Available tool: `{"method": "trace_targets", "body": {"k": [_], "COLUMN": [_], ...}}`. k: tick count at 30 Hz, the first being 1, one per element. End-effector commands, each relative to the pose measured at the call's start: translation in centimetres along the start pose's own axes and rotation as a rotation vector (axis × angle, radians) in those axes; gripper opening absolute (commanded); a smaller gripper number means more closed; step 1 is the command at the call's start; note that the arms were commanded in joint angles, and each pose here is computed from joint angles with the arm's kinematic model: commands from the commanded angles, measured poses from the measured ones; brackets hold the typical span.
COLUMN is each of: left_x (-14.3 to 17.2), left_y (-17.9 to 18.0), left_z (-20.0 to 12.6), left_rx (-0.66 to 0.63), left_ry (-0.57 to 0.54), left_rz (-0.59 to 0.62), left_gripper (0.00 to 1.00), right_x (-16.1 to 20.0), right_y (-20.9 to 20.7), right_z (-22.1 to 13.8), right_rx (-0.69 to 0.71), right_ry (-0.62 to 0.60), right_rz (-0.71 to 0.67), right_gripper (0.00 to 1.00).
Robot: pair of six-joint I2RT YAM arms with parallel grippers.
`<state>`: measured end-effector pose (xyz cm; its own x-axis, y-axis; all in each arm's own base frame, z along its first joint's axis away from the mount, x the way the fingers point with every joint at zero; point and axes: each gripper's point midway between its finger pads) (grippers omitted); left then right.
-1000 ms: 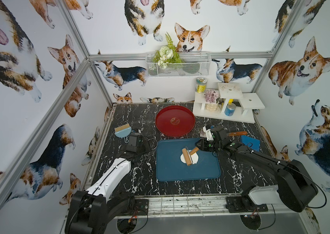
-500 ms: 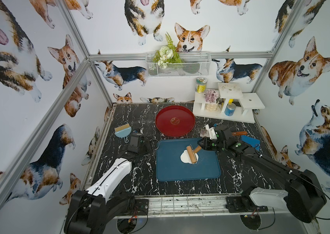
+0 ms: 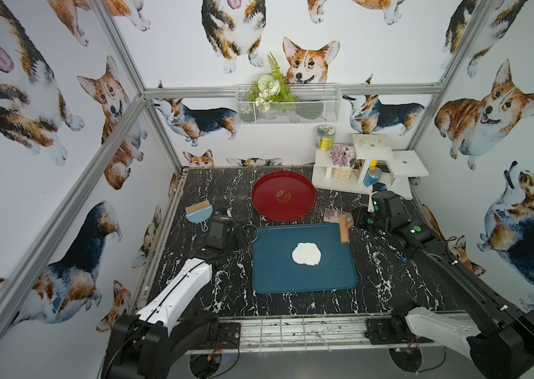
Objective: Roll out the dumpling wrappers from the dough
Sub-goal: Flatten out the dough on the work surface, then place the rolling pin at the center of the board.
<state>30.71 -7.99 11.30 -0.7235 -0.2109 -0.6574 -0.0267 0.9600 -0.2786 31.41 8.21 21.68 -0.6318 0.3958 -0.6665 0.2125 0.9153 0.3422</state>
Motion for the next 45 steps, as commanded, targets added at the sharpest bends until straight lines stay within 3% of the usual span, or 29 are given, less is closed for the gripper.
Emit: {"method": "trace_targets", "body": {"k": [1, 6, 16, 26, 32, 39, 45], "left_x": [0.2, 0.2, 0.2, 0.5, 0.2, 0.0, 0.0], "left_y": [0.0, -0.2, -0.1, -0.2, -0.2, -0.5, -0.7], "left_z": [0.0, 0.0, -0.3, -0.1, -0.2, -0.2, -0.1], "left_rx": [0.004, 0.008, 0.002, 0.008, 0.007, 0.015, 0.015], "left_ry": [0.007, 0.005, 0.003, 0.011, 0.006, 0.009, 0.014], "left_rz": [-0.002, -0.001, 0.006, 0.005, 0.007, 0.009, 0.013], "left_gripper": [0.0, 0.0, 0.0, 0.0, 0.0, 0.0, 0.0], "right_x": [0.0, 0.9, 2.4, 1.0, 2.7, 3.6, 4.4], "right_y": [-5.5, -8.2, -10.6, -12.2, -12.7, -11.2, -10.1], "right_z": [-0.9, -0.6, 1.8, 1.3, 3.4, 5.4, 6.7], "right_rx": [0.287, 0.439, 0.586, 0.703, 0.734, 0.63, 0.548], "right_ry": [-0.014, 0.037, 0.159, 0.129, 0.214, 0.238, 0.242], "right_rz": [-0.103, -0.144, -0.197, -0.213, -0.25, -0.203, -0.159], "right_gripper": [0.0, 0.0, 0.0, 0.0, 0.0, 0.01, 0.2]}}
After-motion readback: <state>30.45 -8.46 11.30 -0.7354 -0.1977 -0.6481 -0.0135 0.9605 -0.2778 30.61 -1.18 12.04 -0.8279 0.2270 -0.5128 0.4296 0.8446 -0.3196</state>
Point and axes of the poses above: each gripper's point midway between its finger pads, its own z axis out along the fingers, its own y axis along the line the jaws close on, x = y × z, and after that the axes turned 8 degrees about z, right-handed
